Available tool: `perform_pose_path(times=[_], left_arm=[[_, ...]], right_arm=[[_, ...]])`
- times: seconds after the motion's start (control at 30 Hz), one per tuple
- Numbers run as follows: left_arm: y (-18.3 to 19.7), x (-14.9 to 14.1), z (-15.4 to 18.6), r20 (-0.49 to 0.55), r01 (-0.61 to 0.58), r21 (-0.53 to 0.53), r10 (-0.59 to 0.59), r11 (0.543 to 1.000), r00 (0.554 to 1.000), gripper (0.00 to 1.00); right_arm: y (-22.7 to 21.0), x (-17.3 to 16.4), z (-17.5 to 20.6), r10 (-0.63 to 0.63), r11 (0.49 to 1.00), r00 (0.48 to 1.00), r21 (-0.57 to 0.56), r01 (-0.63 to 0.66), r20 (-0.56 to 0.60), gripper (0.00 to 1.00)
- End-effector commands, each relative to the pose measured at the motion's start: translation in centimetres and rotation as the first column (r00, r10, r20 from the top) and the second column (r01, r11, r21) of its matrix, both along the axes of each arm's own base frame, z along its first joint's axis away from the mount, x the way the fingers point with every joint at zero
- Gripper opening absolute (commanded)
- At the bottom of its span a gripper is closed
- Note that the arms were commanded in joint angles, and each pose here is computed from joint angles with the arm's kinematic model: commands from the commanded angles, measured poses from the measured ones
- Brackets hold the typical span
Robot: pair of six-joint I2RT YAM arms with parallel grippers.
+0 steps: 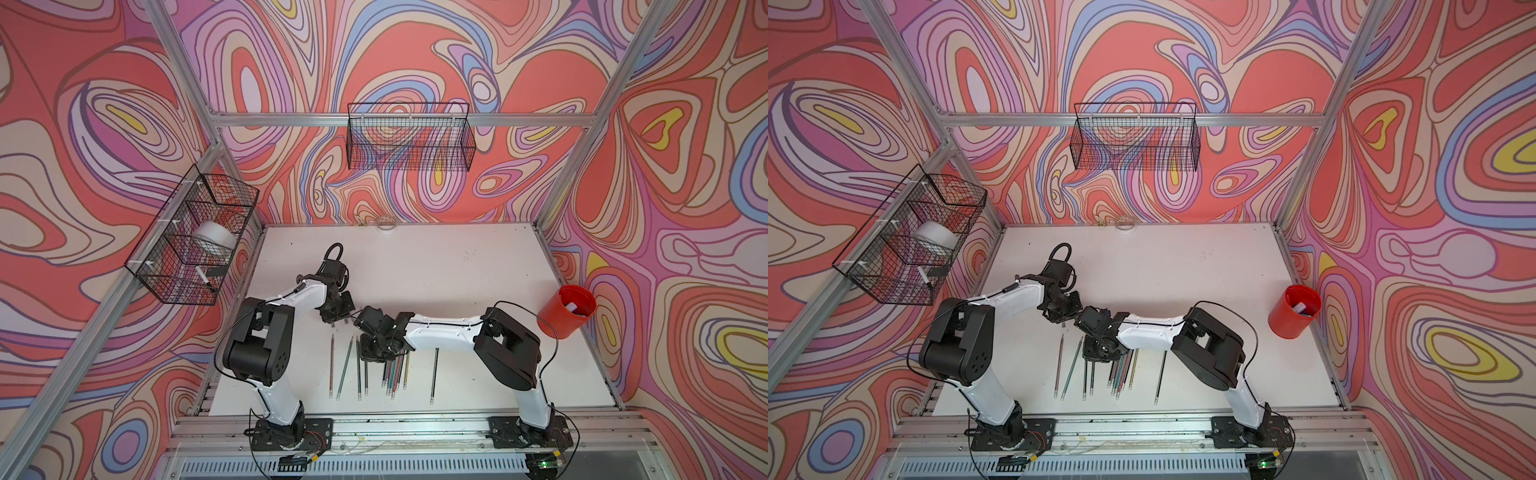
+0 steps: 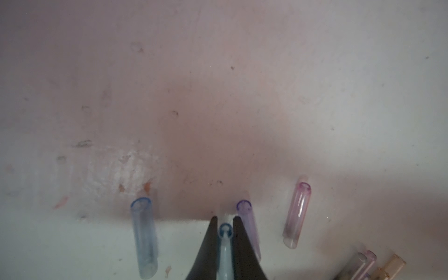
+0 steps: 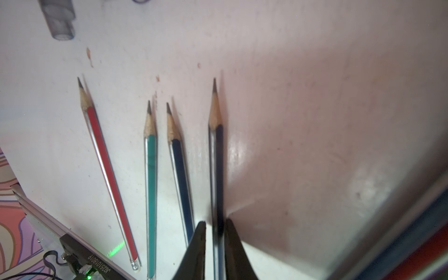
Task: Remove the protective cover of the pencils
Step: Move the pencil to the center of the board.
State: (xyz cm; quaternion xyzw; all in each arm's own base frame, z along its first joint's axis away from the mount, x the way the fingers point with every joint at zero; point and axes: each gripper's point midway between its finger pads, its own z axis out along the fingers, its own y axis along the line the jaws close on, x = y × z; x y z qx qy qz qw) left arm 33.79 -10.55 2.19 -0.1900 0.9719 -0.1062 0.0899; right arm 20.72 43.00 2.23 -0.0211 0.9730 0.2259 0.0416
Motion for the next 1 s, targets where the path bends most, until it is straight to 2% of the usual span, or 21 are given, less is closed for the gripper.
perform_pose_path(times=[0.0, 0.3, 0.53, 0.97], left_arm=[[0.8, -0.7, -1.3, -0.038, -0.023, 0.03, 0.024, 0.999, 0.999, 0.17], [0.8, -0.6, -1.4, -0.039, -0.021, 0.037, 0.022, 0.999, 0.999, 0.25], [0.9, -0.4, -0.6, -0.028, -0.021, 0.037, 0.022, 0.999, 0.999, 0.26], [0.9, 0.1, 4.2, 0.058, -0.023, 0.025, 0.021, 0.999, 0.998, 0.33]], right_arm=[[-2.0, -0.9, -3.1, -0.001, 0.993, 0.999, -0.115, -0.003, -0.043, 0.18], [-1.1, -1.2, -3.3, 0.014, 0.994, 0.998, -0.106, -0.02, -0.057, 0.16], [0.3, -1.5, -3.7, 0.031, 0.994, 0.997, -0.106, -0.038, -0.069, 0.11], [2.7, -1.3, -3.2, 0.062, 0.995, 0.996, -0.072, -0.067, -0.067, 0.1]])
